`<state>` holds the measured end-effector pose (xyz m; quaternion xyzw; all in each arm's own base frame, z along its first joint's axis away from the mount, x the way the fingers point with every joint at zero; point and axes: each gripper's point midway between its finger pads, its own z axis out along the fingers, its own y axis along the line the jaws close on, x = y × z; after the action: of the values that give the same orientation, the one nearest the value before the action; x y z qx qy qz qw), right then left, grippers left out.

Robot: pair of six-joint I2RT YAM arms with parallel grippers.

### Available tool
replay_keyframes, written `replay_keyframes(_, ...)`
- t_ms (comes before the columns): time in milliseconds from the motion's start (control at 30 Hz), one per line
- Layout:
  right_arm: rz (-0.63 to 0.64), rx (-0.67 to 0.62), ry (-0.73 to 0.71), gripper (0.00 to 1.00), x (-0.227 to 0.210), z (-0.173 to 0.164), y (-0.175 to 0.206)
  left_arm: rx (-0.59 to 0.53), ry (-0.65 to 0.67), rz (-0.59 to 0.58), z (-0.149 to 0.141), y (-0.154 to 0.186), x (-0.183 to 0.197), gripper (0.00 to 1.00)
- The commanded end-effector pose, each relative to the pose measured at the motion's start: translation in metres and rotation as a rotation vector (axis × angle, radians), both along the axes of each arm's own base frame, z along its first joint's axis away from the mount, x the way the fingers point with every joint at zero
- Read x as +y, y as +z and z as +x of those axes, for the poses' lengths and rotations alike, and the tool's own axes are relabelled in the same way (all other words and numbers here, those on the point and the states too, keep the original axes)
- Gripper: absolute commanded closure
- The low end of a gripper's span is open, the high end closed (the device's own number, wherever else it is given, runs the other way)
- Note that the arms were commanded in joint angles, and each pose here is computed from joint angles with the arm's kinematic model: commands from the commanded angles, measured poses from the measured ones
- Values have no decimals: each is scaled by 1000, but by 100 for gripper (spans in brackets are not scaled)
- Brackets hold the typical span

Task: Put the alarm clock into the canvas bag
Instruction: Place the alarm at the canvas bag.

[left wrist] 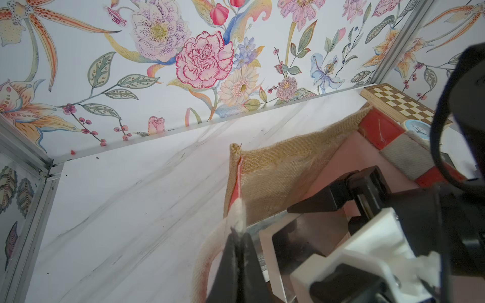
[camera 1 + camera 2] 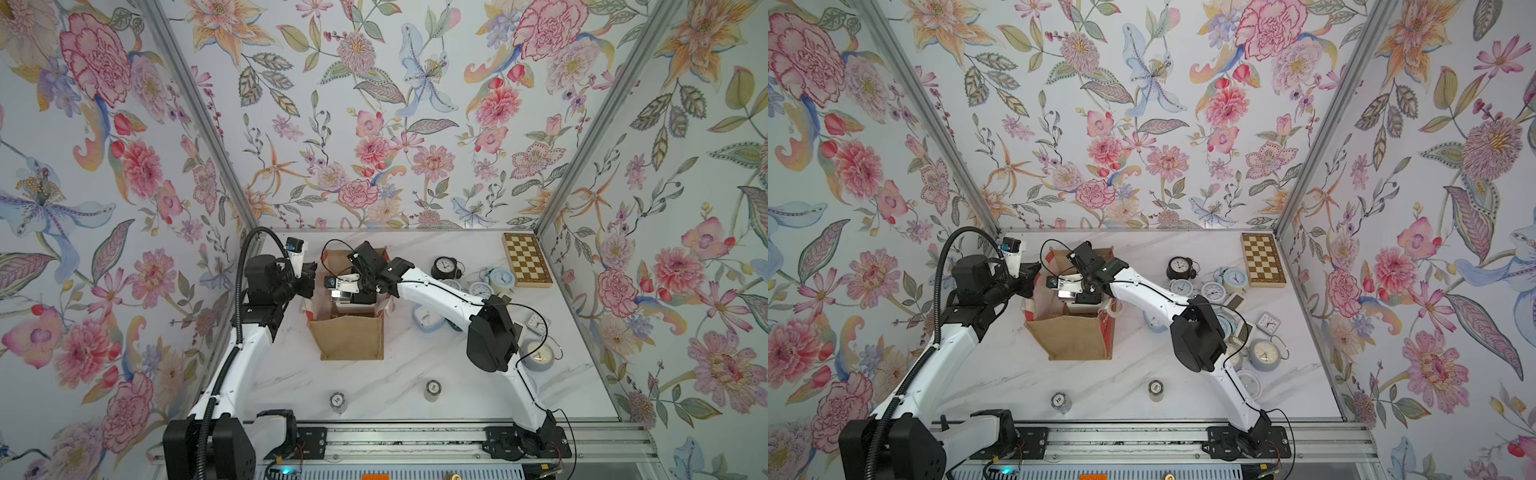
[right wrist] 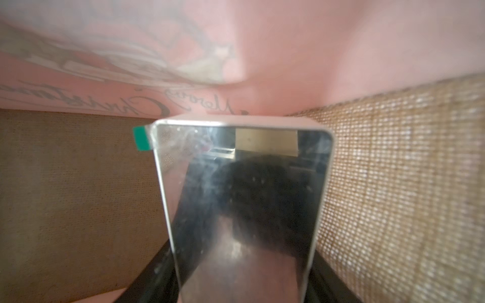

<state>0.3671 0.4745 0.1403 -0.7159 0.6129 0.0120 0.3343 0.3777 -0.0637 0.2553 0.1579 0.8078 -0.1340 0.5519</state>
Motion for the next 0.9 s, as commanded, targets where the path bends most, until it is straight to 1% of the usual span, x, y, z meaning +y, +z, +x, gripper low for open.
replay_keyframes(0, -28, -2, -41, 60, 1, 4, -10, -37, 0, 7, -3, 9, 1, 96)
replay_keyframes(200, -81, -20, -82, 55, 2, 10, -33, -39, -1, 6, -2, 10, 1, 96)
replay_keyframes(300, -86, -23, -97, 45, 2, 11, -36, -40, 2, 7, -3, 10, 2, 96)
replay_keyframes(433, -82, -29, -102, 38, 2, 11, -32, -38, 1, 8, -3, 9, 2, 96)
replay_keyframes(567, -89, -48, -103, 29, 2, 11, -28, -40, 3, 8, -3, 10, 2, 96)
replay_keyframes(700, -82, -57, -98, 26, 4, 9, -22, -38, 1, 8, -3, 10, 2, 96)
replay_keyframes(867, -65, -61, -86, 26, 7, 4, -12, -37, 1, 8, -3, 9, 2, 96)
